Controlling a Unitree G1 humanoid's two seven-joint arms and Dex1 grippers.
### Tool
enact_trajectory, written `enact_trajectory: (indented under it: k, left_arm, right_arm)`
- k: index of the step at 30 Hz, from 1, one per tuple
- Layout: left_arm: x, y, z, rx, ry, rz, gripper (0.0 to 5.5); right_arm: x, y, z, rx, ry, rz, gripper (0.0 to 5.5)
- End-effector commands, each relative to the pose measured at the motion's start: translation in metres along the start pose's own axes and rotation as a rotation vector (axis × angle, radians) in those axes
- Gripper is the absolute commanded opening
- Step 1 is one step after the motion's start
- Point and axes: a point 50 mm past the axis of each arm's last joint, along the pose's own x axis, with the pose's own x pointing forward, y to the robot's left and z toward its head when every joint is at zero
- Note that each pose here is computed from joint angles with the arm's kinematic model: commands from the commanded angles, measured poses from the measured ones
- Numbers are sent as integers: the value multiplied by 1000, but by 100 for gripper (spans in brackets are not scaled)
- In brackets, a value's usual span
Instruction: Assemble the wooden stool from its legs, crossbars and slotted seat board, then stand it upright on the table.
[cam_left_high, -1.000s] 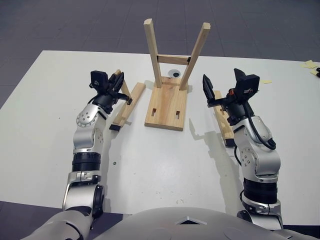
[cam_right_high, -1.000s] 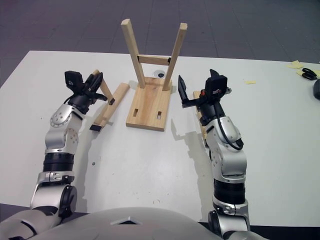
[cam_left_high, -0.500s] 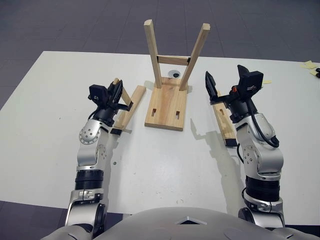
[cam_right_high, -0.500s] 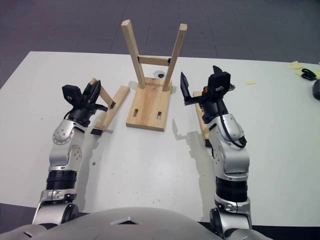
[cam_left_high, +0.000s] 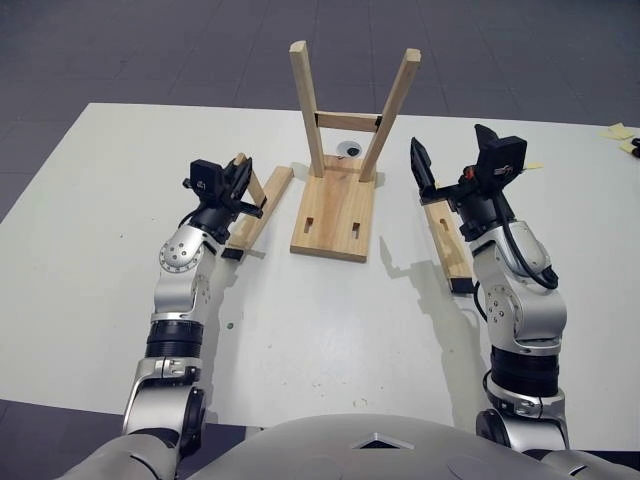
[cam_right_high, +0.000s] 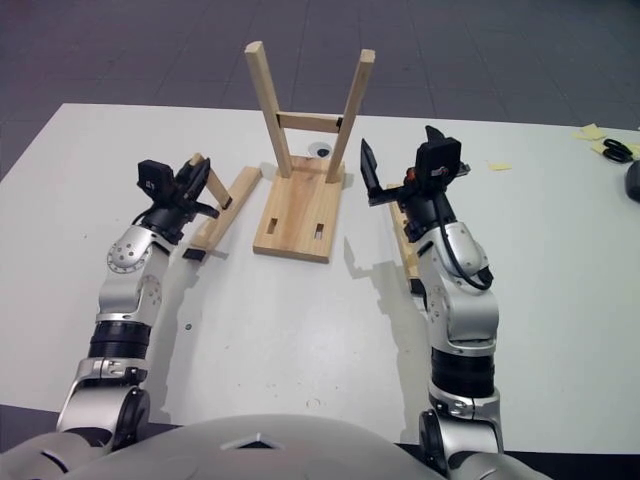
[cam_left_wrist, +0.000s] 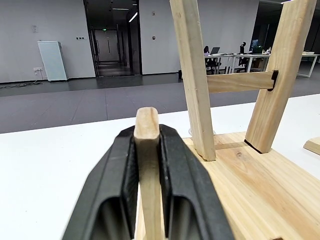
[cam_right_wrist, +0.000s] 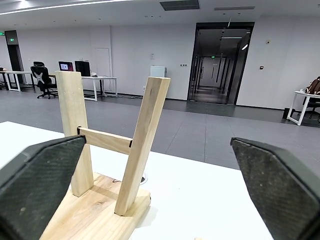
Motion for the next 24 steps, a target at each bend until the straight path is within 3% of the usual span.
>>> enact_trajectory:
  k: [1, 5, 14, 19, 24]
  left_arm:
    - [-44, -9, -84, -108, 478, -7, 41]
    - [-47, -12, -92, -112, 594, -58, 41]
    - [-35, 0, -83, -110, 676, -86, 41]
    - [-37, 3, -81, -114, 639, -53, 41]
    - [-36, 3, -76, -159, 475, 37, 41]
  right_arm:
    - [4, 0, 4, -9, -20, 2, 540]
    - [3, 2, 4, -10, -23, 2, 540]
    - [2, 5, 4, -13, -29, 9, 540]
    - [3, 5, 3, -17, -29, 9, 540]
    - [4, 4, 5, -19, -33, 10, 540]
